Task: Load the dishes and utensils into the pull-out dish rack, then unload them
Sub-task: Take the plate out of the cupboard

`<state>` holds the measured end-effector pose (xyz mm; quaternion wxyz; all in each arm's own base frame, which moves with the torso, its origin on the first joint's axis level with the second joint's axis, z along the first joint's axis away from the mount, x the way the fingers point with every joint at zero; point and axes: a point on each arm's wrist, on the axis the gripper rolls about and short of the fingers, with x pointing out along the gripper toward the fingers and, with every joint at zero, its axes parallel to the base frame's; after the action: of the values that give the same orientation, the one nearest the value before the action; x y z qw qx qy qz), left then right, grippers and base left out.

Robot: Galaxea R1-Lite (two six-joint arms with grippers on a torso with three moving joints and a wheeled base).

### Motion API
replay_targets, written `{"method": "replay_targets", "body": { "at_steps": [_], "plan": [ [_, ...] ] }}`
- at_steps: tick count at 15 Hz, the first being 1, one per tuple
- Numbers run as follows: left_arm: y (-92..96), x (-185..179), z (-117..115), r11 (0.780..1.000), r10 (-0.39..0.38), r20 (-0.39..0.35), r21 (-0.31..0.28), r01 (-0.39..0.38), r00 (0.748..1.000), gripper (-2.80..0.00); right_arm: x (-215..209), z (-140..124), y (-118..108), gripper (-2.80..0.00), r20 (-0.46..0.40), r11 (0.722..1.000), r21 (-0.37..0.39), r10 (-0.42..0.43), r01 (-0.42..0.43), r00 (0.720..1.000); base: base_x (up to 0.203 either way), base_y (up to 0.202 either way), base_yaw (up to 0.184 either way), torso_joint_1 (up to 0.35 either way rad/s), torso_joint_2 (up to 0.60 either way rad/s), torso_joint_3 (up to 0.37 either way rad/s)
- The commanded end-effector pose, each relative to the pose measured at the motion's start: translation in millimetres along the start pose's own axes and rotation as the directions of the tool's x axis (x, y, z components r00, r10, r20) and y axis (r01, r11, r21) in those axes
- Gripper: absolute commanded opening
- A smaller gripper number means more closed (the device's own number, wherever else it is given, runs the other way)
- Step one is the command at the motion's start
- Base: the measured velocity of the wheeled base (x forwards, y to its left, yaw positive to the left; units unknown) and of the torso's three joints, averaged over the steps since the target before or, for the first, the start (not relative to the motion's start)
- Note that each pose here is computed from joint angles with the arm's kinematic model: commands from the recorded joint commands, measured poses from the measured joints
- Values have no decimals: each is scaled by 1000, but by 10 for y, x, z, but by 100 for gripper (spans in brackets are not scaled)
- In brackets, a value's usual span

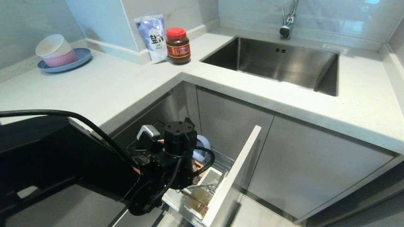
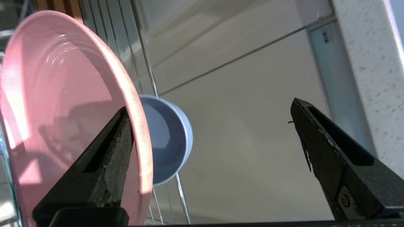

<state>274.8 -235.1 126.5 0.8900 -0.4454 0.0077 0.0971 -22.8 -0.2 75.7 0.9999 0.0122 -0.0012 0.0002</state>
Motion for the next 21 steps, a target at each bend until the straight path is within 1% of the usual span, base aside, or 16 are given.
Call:
{"method": "replay_targets", "body": {
  "at_steps": [1,5,8,10,13,18,21],
  "plan": [
    [59,36,-71,1000,13,-5,-5,-13,1000,0,-2,-6,0,-280,2,1000,0,0,0,1000,0,0,0,0,0,0],
    [101,57,-120,1000,17,-20,-3,-18,1000,0,-2,-5,0,-280,2,1000,0,1,-1,1000,0,0,0,0,0,0],
    [113,72,-116,1000,22,-19,-19,-22,1000,0,-1,-4,0,-280,3,1000,0,0,0,1000,0,0,0,0,0,0],
    [116,71,-118,1000,19,-26,-19,-20,999,0,-2,-4,0,-280,4,1000,0,1,-1,1000,0,0,0,0,0,0],
    [114,65,-119,999,15,-34,-43,-16,999,0,-2,-6,0,-280,2,1000,0,0,0,1000,0,0,0,0,0,0],
    [130,63,-128,999,20,-39,-43,-22,999,0,-2,-5,0,-280,3,1000,0,0,0,1000,0,0,0,0,0,0],
    [169,50,-142,998,49,-46,-25,-50,998,0,-2,-4,0,-280,4,1000,0,1,-1,1000,0,0,0,0,0,0]
  ]
}}
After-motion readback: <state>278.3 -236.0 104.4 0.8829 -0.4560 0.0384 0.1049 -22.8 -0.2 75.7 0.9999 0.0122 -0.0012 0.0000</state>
